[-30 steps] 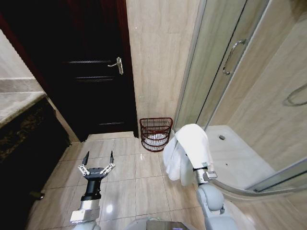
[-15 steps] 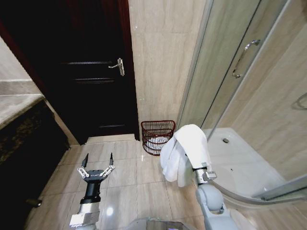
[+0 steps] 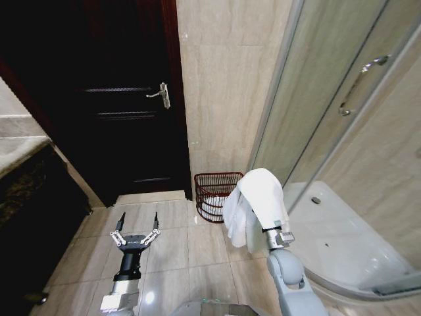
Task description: Discard the used towel into the hamper.
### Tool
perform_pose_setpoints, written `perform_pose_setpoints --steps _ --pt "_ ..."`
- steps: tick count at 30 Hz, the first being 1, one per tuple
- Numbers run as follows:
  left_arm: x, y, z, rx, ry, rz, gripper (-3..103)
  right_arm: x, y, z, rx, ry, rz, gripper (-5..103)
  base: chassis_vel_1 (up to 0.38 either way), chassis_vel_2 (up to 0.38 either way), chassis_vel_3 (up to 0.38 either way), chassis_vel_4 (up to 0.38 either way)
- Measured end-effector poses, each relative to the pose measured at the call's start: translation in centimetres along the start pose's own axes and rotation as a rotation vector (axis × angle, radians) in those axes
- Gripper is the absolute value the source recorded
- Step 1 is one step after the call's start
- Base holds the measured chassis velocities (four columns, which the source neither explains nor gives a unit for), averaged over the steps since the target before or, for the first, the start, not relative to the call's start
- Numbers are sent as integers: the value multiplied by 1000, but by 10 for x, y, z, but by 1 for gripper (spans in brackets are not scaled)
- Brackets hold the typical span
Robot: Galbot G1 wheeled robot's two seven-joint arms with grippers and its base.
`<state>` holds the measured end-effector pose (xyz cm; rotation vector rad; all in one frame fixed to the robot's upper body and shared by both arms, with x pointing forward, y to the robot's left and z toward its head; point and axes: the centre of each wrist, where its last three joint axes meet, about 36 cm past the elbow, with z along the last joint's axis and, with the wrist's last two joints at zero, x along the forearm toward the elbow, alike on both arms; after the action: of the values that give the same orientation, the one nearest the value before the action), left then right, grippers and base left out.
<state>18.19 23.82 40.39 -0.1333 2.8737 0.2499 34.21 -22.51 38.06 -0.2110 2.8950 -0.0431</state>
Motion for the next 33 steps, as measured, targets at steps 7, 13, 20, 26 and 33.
perform_pose_setpoints --steps 7,13,20,26,33 --pt "-8 -1 4 8 -7 -6 100 -1 1 1 6 7 -2 4 -26 251 26 -252" --pt "-14 -3 21 29 12 -17 100 -5 4 -2 22 3 18 4 -20 193 27 -161" --pt "-24 -4 36 61 63 -11 100 -34 -6 -23 22 -37 20 4 -17 -44 6 32" --pt "-28 -3 37 59 81 -6 100 -85 -17 -51 -14 -100 13 4 0 -35 -1 26" --pt "-34 -6 36 54 88 7 100 -153 -23 -70 -54 -96 -7 4 0 0 0 0"
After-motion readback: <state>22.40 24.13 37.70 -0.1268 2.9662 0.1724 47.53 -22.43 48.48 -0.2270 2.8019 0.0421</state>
